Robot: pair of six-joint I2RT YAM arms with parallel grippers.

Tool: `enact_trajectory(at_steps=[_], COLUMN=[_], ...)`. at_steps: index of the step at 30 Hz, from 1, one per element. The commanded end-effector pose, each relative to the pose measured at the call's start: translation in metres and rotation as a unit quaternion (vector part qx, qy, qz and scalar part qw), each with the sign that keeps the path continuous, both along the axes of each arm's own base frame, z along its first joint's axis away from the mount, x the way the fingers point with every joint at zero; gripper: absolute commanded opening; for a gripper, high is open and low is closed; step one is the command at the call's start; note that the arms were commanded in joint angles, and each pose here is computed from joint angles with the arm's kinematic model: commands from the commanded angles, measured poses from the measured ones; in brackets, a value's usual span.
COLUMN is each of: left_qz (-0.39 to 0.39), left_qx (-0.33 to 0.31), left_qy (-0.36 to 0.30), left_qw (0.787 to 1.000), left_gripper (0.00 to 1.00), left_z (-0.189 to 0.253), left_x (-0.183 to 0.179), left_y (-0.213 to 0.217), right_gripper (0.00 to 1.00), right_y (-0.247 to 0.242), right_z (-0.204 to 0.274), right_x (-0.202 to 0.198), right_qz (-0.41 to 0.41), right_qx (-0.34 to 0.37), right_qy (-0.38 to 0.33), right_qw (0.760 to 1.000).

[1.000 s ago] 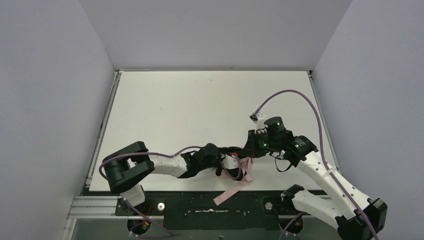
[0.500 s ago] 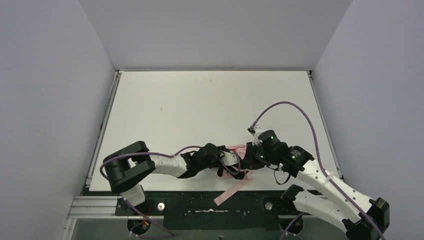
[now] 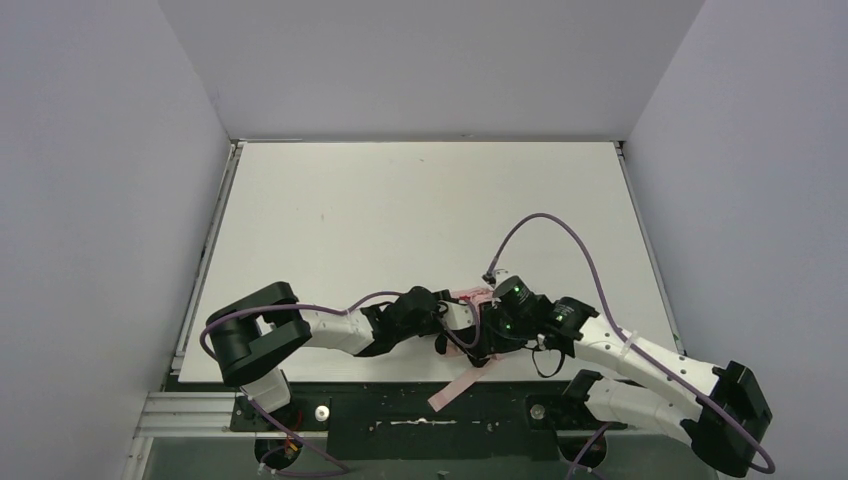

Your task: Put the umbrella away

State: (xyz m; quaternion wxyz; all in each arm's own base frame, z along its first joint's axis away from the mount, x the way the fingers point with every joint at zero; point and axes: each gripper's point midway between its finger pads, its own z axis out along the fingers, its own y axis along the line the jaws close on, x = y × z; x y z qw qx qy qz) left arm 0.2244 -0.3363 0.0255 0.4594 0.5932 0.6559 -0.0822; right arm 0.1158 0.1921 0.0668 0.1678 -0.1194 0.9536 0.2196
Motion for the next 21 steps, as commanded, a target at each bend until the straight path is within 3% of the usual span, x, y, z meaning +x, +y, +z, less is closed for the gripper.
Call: enact_trajectory(at_steps=[1, 6, 10, 15, 17, 19, 21], left_qz=[0.012, -0.012, -0.026, -0.037, -0.040, -0.049, -0.065], left_qx=[0.034, 0.061, 0.080, 0.089, 0.087, 0.092, 0.102], left_qy=[-0.017, -0.053, -0.085, -0.121, -0.138, -0.158, -0.185], left_qw=[0.999, 0.997, 0.993, 0.988, 0.986, 0.982, 0.975], left_gripper=[0.00, 0.00, 0.00, 0.00, 0.00, 0.00, 0.00], left_z=[-0.013, -0.010, -0.008, -0.004, 0.000, 0.002, 0.004], left_x=[0.006, 0.007, 0.010, 0.012, 0.011, 0.009, 0.005], left_y=[0.021, 0.023, 0.024, 0.022, 0.020, 0.017, 0.013], right_gripper=[0.28, 0.31, 0.40, 0.53, 0.65, 0.76, 0.79], right_y=[-0.009, -0.025, -0.033, -0.057, -0.060, -0.051, -0.032], right_z=[0.029, 0.076, 0.101, 0.118, 0.124, 0.132, 0.136], right_x=[0.022, 0.045, 0.054, 0.077, 0.091, 0.111, 0.127], right_qz=[-0.024, -0.053, -0.048, -0.090, -0.100, -0.084, -0.034], right_qx=[-0.020, -0.018, -0.013, -0.039, -0.040, -0.026, -0.010], right_qy=[-0.068, -0.144, -0.171, -0.192, -0.209, -0.240, -0.260], right_qw=[0.997, 0.988, 0.984, 0.977, 0.972, 0.967, 0.965])
